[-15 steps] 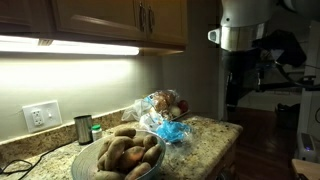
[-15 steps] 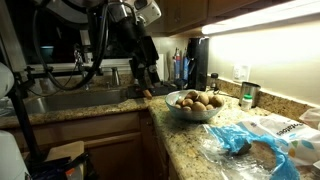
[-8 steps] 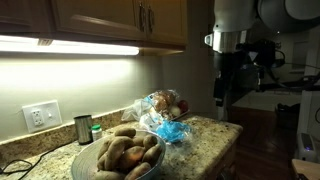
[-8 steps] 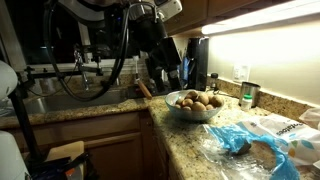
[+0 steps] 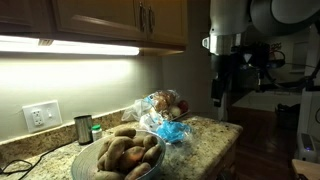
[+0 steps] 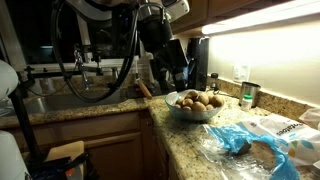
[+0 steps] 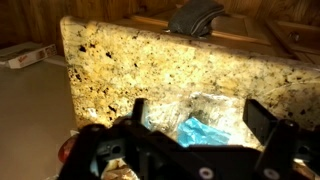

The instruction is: Pick the potato from the plastic bag and put it in the glass bowl

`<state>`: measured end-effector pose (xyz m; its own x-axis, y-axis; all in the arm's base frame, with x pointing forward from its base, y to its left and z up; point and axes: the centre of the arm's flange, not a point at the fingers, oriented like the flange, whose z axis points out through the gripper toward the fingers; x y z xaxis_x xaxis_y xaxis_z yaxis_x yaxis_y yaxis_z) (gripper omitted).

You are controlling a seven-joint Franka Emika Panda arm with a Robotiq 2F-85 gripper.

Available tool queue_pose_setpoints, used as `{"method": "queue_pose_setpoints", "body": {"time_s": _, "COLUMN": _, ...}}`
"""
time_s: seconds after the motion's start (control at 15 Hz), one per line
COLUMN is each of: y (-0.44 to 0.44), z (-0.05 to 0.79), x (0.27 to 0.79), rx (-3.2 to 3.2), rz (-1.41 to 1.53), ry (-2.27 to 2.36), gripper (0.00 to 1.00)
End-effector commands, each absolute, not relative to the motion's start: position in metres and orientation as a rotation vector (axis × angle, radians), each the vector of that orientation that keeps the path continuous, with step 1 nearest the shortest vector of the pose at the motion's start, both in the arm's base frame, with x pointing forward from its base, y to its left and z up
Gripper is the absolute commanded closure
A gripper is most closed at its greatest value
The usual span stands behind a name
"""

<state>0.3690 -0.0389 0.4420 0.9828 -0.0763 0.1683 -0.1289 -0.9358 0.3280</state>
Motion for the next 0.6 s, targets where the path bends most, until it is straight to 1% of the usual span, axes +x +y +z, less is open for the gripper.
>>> {"method": "queue_pose_setpoints", "body": {"time_s": 0.0, "y": -0.045, "z": 0.432, "x": 0.379, "rx": 2.763, "rz": 0.211, "ry": -0.173, "gripper": 0.00}}
{"method": "queue_pose_setpoints", "body": {"time_s": 0.53, "y": -0.085, "z": 0.425, "x": 0.401, "rx": 2.771, "rz": 0.285, "ry": -0.256, "gripper": 0.00}}
